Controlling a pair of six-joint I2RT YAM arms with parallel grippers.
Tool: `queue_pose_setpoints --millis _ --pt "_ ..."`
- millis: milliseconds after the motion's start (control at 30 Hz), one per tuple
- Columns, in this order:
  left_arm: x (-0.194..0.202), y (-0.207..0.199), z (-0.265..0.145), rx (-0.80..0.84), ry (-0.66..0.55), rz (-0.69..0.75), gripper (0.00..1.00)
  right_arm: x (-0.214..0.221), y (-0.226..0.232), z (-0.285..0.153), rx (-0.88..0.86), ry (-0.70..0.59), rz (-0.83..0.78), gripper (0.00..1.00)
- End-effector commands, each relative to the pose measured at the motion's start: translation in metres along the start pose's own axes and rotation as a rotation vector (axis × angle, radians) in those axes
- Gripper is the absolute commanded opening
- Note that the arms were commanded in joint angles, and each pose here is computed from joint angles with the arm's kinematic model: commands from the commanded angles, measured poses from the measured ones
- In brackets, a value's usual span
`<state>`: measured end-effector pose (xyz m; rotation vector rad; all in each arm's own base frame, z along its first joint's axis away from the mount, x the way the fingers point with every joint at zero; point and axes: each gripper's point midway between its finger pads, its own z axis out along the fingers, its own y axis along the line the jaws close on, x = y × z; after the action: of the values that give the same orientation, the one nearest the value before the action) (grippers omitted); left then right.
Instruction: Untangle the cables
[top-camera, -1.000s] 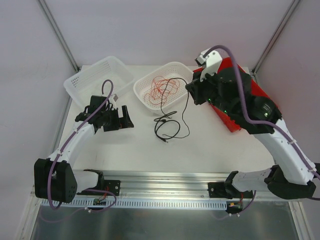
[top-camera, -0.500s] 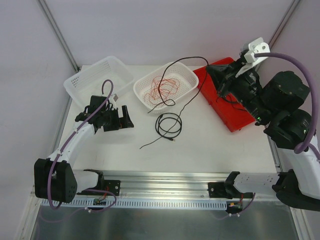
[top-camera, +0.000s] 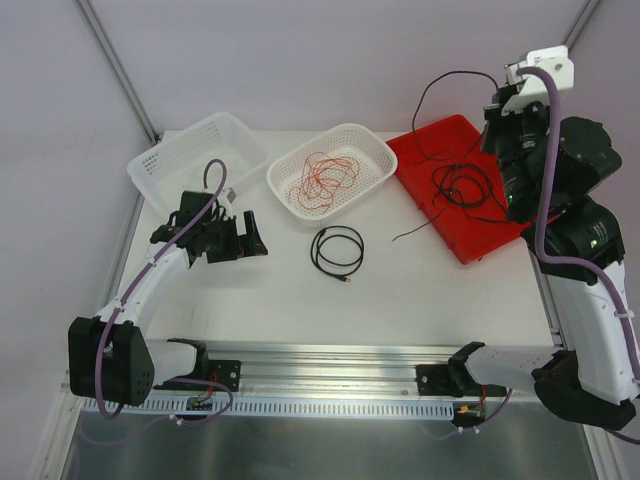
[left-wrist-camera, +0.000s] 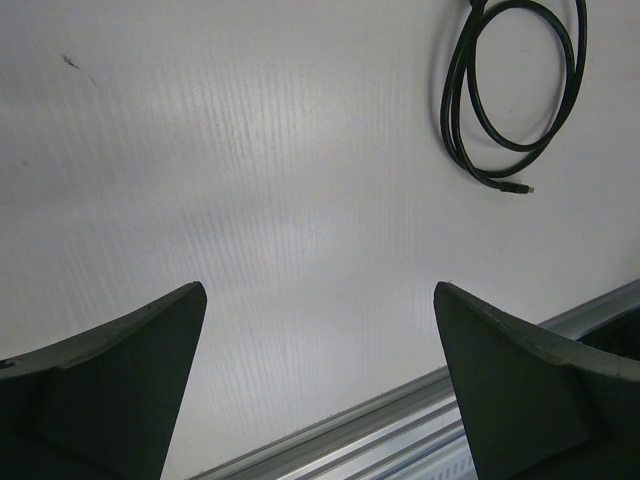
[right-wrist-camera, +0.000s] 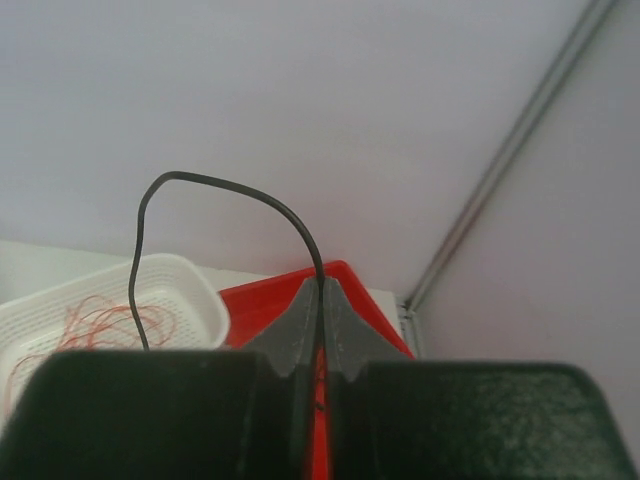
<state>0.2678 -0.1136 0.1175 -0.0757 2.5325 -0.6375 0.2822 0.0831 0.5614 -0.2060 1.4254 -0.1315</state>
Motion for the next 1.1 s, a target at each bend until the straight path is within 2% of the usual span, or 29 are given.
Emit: queue_pose_setpoints --millis 0,233,433,533,667,900,1067 --pt "-0.001 -0.001 0.002 0.004 -0.006 0.032 0.99 -0.011 -0.041 0.012 0.159 -0.042 0.003 0.01" --pt "0.001 0.0 0.004 0.006 0.012 0.025 0.99 0.019 -0.111 0.059 0.384 0.009 -0.029 0.01" --pt "0.003 0.004 0.007 -0.009 0.019 0.027 0.99 0.063 -0.139 0.105 0.445 0.078 0.003 0.01" --pt "0.002 0.004 0.007 -0.011 0.02 0.028 0.99 0.105 -0.152 0.132 0.472 0.141 0.019 0.01" --pt "0.003 0.005 0.009 -0.013 0.028 0.028 0.99 0.168 -0.147 0.164 0.445 0.248 0.039 0.01" --pt "0.005 0.004 0.011 -0.004 0.043 0.023 0.99 0.247 -0.14 0.173 0.422 0.381 0.111 0.01" --pt "0.003 0.002 0.01 0.005 0.04 0.025 0.99 0.331 -0.131 0.152 0.418 0.58 0.158 0.01"
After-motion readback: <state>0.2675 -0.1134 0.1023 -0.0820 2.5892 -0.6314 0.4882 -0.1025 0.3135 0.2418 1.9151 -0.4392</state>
